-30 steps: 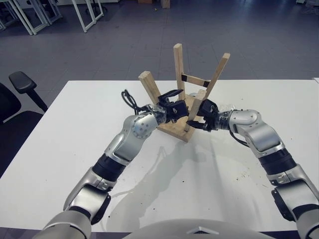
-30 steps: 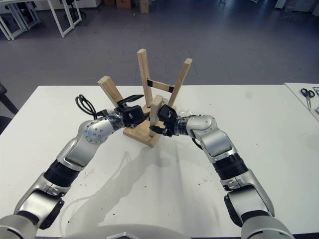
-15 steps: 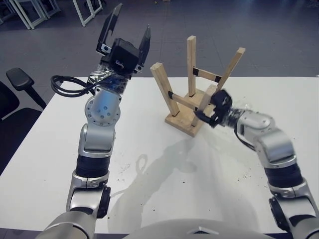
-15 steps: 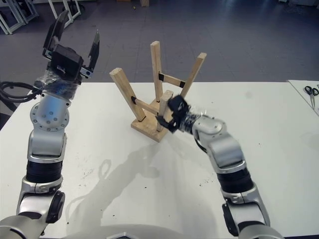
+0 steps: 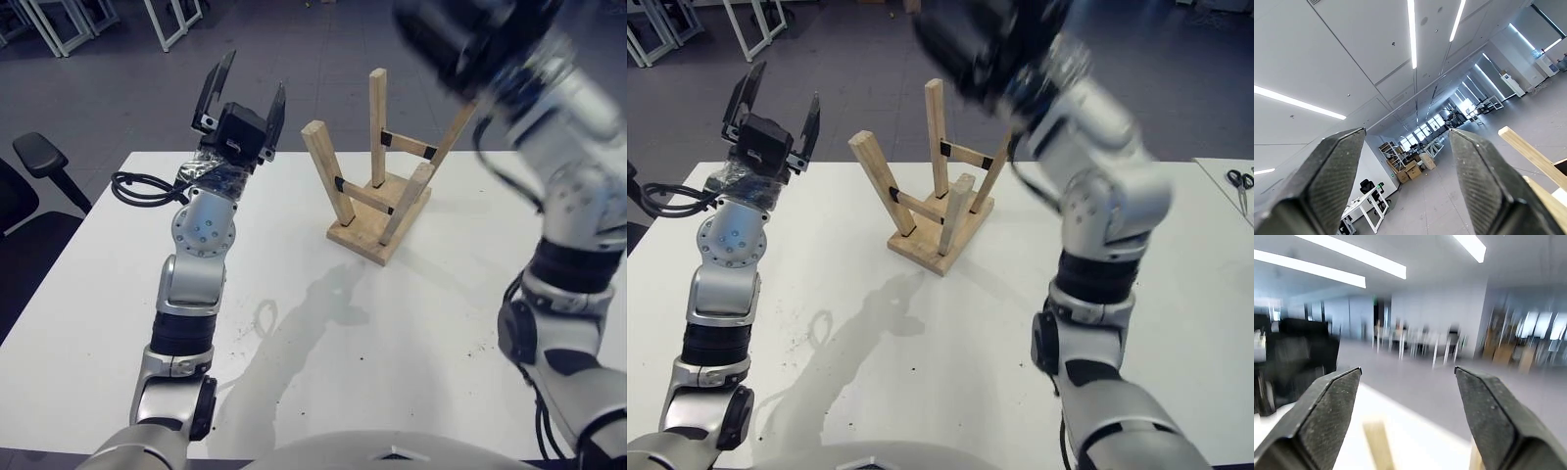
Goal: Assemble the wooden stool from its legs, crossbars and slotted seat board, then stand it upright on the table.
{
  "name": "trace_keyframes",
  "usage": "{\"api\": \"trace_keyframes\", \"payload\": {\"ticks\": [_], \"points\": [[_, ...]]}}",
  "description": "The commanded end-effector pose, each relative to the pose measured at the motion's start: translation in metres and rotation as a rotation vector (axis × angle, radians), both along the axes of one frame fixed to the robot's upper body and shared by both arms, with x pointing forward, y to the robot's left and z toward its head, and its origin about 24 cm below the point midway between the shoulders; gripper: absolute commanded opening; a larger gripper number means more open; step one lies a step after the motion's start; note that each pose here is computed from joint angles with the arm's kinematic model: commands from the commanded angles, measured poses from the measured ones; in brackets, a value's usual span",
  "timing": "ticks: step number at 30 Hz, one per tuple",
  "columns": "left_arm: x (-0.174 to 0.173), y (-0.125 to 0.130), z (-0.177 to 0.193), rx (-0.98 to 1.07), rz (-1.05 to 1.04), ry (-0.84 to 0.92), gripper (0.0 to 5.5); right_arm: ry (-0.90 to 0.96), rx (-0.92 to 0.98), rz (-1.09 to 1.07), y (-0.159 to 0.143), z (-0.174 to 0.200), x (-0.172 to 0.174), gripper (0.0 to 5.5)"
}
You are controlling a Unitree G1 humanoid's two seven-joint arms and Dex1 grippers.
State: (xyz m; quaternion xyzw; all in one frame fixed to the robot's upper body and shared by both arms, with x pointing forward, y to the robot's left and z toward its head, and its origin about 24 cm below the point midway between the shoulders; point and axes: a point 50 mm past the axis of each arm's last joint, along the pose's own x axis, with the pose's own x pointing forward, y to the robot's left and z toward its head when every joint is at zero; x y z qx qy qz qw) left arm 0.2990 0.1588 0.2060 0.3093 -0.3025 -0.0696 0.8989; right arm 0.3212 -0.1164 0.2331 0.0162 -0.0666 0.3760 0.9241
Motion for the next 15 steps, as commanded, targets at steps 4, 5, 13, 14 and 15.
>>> {"api": "trace_keyframes", "payload": {"ticks": [4,5,13,14,15], "points": [[0.004,-0.001,-0.009,-0.016,0.007,0.041,3.17,0.152,-0.086,-0.046,-0.003,-0.053,0.011,3.52],[0.004,-0.001,-0.010,-0.022,0.008,0.047,3.17,0.103,-0.019,-0.049,-0.005,-0.034,0.010,3.52],[-0.003,0.004,-0.019,-0.060,-0.044,0.088,3.17,-0.095,0.065,-0.221,-0.047,0.022,0.001,3.52],[-0.005,0.005,-0.018,-0.057,-0.067,0.086,3.17,-0.064,-0.015,-0.254,-0.054,0.005,0.004,3.52],[-0.006,0.005,-0.017,-0.054,-0.093,0.087,3.17,-0.035,-0.085,-0.271,-0.059,-0.011,0.006,3.52]]}}
